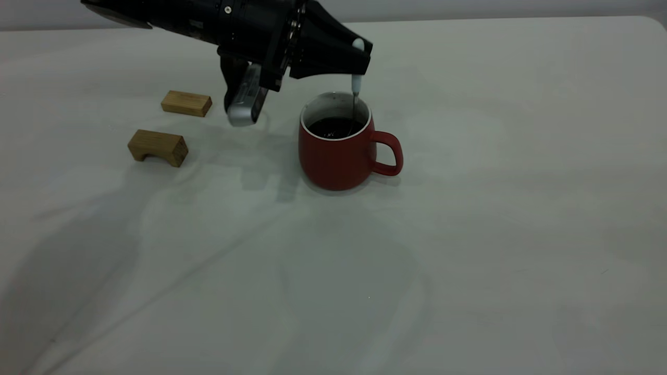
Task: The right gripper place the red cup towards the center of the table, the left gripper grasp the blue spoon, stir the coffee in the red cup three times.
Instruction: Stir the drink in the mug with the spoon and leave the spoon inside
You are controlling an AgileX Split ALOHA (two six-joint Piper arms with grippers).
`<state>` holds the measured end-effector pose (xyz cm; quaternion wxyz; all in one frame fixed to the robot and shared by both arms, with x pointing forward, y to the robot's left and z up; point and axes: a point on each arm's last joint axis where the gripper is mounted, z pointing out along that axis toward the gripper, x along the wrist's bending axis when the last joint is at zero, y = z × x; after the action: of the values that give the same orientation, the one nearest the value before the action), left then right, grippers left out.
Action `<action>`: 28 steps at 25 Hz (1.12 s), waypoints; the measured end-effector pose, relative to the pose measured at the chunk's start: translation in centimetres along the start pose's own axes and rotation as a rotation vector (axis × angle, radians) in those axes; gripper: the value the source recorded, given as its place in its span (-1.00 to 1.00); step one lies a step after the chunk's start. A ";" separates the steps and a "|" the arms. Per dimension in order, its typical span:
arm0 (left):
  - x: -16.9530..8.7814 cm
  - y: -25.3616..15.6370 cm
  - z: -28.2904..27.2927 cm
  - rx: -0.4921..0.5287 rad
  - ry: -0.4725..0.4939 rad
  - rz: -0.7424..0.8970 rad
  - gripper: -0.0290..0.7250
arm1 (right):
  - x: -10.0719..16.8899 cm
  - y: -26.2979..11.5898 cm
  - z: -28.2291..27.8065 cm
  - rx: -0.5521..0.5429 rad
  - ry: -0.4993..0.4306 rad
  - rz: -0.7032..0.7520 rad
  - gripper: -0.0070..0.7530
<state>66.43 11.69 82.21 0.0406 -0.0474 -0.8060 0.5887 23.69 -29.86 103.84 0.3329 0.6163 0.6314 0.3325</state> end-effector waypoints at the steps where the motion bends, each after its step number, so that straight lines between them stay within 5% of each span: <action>1: 0.1 0.1 0.0 -0.014 0.013 -0.020 -0.49 | 0.0 0.0 0.0 0.000 0.000 0.000 -0.36; 10: -0.8 0.2 -1.3 -0.117 0.040 0.144 -0.49 | 0.0 0.0 0.0 0.000 0.000 0.000 -0.36; 16: -0.6 -0.2 -0.2 -0.055 0.043 0.044 -0.49 | 0.0 0.0 0.0 0.000 0.000 0.000 -0.36; 28: -0.6 -0.2 -1.7 -0.182 0.124 0.086 -0.49 | 0.0 0.0 0.0 0.000 0.000 0.000 -0.36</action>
<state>67.23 13.16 82.95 0.0607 -0.1220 -0.8491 0.5103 23.69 -29.86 103.84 0.3329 0.6163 0.6314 0.3325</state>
